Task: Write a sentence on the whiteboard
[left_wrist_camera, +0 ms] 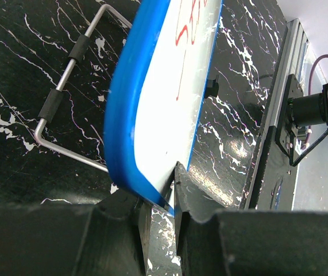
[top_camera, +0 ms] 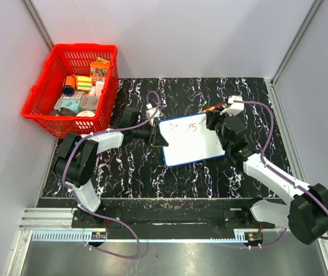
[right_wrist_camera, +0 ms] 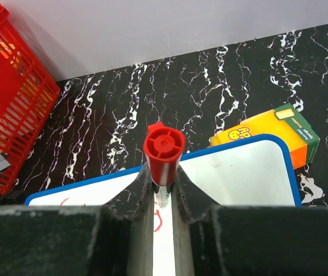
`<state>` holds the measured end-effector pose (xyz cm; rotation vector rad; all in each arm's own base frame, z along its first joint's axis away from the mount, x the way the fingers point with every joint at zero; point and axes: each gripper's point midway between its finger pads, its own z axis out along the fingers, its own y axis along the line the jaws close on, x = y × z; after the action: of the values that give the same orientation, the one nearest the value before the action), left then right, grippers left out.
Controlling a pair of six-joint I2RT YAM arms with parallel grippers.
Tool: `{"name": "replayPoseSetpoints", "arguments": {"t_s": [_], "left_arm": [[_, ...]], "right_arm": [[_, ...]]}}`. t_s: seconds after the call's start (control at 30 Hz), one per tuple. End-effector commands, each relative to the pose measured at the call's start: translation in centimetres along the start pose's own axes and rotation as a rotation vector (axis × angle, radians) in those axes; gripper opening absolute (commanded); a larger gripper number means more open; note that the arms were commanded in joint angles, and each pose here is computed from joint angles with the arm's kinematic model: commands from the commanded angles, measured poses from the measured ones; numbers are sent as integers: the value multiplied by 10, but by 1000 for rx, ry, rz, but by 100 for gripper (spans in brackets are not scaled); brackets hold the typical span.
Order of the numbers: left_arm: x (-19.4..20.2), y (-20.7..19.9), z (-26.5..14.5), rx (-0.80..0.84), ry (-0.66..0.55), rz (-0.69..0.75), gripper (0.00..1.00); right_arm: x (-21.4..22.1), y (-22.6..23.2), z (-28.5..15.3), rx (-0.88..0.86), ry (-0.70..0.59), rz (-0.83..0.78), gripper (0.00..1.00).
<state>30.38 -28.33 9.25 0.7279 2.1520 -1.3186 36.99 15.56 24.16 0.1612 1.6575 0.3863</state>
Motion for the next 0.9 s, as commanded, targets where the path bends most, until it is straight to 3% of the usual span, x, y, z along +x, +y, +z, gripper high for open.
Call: {"name": "replayPoseSetpoints", "arguments": {"t_s": [0.0,0.87], "left_arm": [[19,33,2,-152,48,71,0],[18,31,3,-148,47,72,0]], "right_arm": [[-25,11,9,-14,-62,20,0],[-13,-1,17,42,-44,6,0]]}}
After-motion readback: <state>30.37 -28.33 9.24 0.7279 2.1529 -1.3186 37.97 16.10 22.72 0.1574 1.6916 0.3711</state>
